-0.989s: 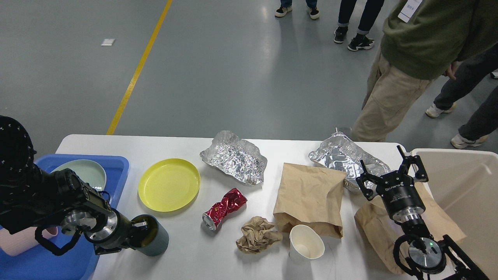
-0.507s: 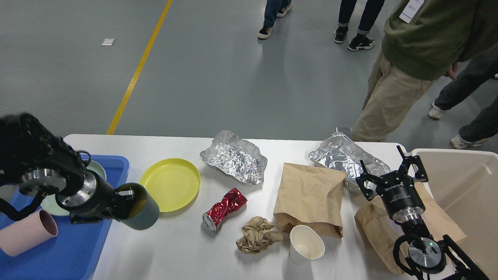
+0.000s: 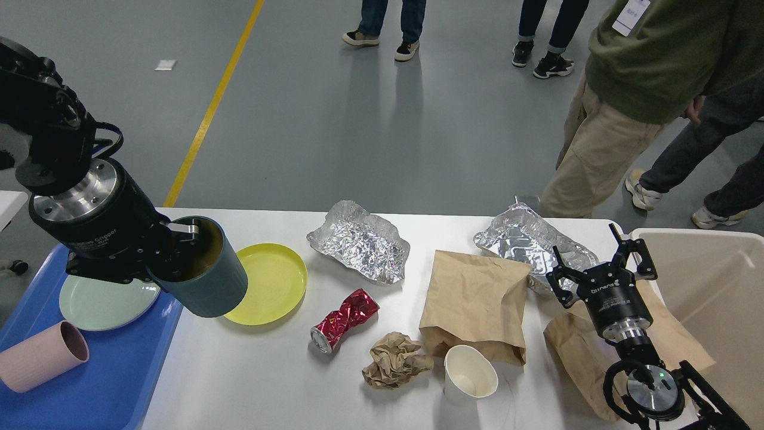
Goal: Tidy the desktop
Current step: 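Lift the teal mug and lower it onto the blue tray, then release the teal mug and raise the left gripper away, then move the left gripper to the rim of the yellow plate, then grasp the yellow plate rim with the left gripper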
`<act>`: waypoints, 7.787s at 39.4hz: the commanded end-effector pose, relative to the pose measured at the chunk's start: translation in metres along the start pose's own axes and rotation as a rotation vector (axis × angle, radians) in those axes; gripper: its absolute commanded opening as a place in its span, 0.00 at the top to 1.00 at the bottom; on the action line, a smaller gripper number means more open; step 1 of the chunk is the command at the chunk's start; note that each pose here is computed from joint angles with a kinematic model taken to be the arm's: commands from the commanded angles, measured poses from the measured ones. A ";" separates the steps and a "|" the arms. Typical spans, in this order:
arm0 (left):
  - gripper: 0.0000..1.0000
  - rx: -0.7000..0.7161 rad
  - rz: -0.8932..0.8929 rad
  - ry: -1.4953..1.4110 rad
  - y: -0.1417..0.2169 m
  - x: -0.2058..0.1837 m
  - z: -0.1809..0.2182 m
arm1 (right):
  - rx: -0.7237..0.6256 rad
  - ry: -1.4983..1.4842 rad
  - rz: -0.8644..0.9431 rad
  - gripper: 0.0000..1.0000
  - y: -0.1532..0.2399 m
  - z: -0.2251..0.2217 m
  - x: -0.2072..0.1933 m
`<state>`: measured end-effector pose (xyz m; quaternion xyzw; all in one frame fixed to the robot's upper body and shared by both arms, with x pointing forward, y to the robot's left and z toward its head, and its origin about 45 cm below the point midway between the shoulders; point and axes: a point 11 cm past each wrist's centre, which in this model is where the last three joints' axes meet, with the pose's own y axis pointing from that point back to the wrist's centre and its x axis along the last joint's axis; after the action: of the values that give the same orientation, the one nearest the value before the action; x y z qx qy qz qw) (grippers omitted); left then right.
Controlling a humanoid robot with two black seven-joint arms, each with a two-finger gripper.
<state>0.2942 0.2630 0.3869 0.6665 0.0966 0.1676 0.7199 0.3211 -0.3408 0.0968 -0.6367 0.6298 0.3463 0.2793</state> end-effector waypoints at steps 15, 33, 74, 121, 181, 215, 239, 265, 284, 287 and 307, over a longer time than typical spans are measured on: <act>1.00 0.131 0.012 0.125 -0.099 0.013 -0.156 | 0.000 0.001 0.000 0.00 0.000 0.000 0.000; 1.00 0.160 0.061 0.258 -0.206 0.000 -0.271 | 0.000 -0.001 -0.001 0.00 0.000 0.000 -0.001; 0.14 0.140 0.077 0.310 -0.232 -0.003 -0.280 | 0.000 0.001 0.000 0.00 0.000 0.000 0.000; 0.04 0.155 0.070 0.320 -0.227 -0.003 -0.285 | 0.001 0.001 -0.001 0.00 0.000 0.000 0.000; 0.04 0.180 0.096 0.283 -0.190 0.012 -0.281 | 0.000 0.001 0.000 0.00 0.000 0.000 0.000; 0.04 0.096 0.045 -0.100 0.006 0.050 -0.021 | 0.000 0.001 0.000 0.00 0.000 0.000 0.000; 0.04 0.021 0.053 -0.173 0.028 0.018 0.029 | 0.000 0.001 0.000 0.00 0.000 0.000 0.000; 0.08 -0.041 0.130 0.195 -0.097 0.052 -0.036 | 0.000 0.001 0.000 0.00 0.000 0.000 0.000; 0.09 -0.138 0.151 0.610 -0.230 0.021 -0.068 | 0.001 0.001 -0.001 0.00 0.000 0.000 0.000; 0.09 -0.128 0.183 0.627 -0.240 0.019 -0.070 | 0.000 -0.001 -0.001 0.00 0.000 0.000 -0.001; 0.08 -0.187 0.269 0.735 -0.286 0.035 -0.075 | 0.000 0.001 0.000 0.00 0.000 0.000 0.000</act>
<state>0.3235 0.3266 0.0989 0.5072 0.2505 0.4841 0.6676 0.3212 -0.3410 0.0970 -0.6369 0.6298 0.3460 0.2793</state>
